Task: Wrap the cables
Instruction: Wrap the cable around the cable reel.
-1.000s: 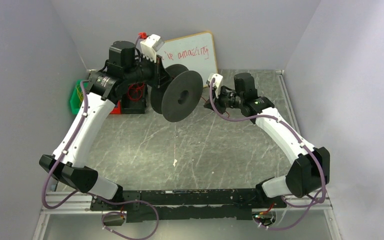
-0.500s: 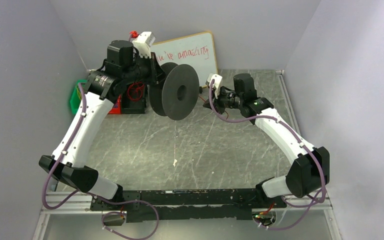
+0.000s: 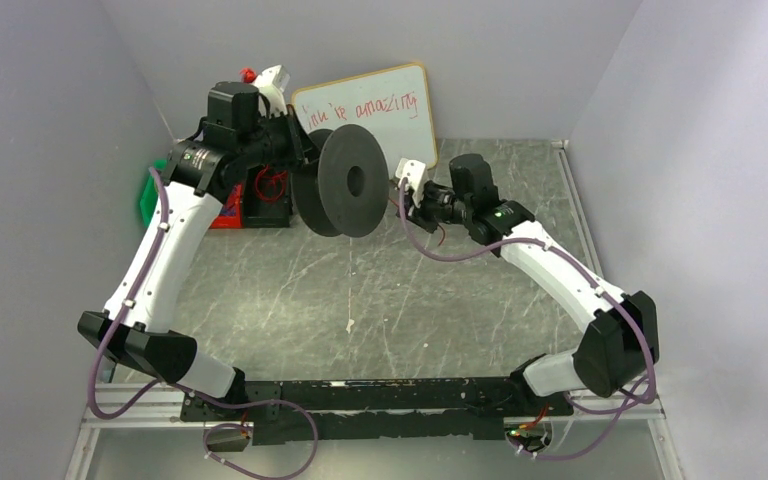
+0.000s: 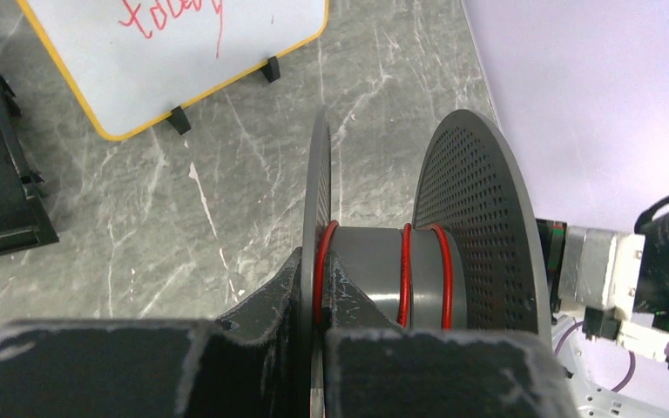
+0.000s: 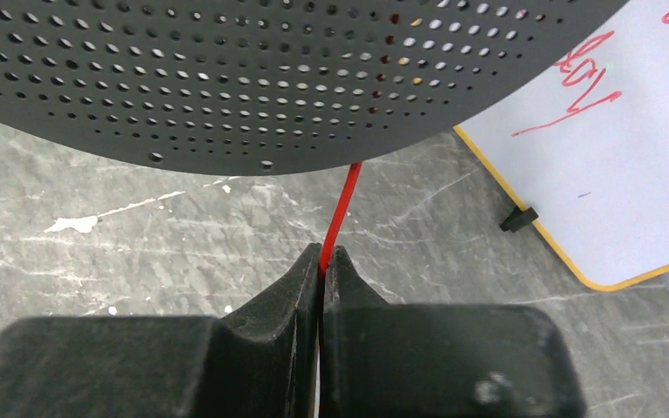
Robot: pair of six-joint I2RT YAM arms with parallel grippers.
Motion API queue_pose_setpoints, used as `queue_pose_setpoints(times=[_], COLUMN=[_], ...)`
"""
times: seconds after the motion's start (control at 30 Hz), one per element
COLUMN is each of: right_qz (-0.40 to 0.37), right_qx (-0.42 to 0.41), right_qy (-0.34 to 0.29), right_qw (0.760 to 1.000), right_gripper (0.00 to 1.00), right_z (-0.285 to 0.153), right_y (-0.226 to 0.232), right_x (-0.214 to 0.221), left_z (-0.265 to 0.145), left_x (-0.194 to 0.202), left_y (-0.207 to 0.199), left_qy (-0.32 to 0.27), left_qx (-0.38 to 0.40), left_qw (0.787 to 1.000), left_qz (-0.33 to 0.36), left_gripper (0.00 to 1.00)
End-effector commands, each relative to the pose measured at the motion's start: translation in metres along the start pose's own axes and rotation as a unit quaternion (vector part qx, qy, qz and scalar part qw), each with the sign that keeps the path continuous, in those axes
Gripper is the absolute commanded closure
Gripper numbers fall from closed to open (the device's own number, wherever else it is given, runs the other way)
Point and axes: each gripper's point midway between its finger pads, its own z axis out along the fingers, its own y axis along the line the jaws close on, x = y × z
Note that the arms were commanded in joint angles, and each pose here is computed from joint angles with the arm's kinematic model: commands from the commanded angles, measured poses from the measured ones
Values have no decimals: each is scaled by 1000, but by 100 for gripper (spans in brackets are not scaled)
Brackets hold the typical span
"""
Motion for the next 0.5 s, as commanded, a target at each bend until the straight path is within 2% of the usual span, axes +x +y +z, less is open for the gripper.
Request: queue_pose_setpoints(times=[0.0, 0.07, 0.27, 0.47], right_qz=[-16, -36, -77, -126], right_qx=[-7, -13, -45, -55], right_qy=[45, 53, 72, 101], right_qw=[999, 998, 993, 985], right_gripper=[98, 100, 100, 100], right_z=[-9, -7, -4, 1], right_y=[18, 28, 52, 66], right_x=[17, 15, 5, 1], left_z=[-18, -17, -13, -11], left_x=[-70, -69, -64, -65], left_y=[28, 33, 42, 62], left_qy=[-141, -143, -139, -150], left_qx=[-73, -85, -99, -146], left_qw=[987, 986, 985, 977], left_qz=[-13, -18, -30, -34], left_gripper=[97, 98, 98, 98])
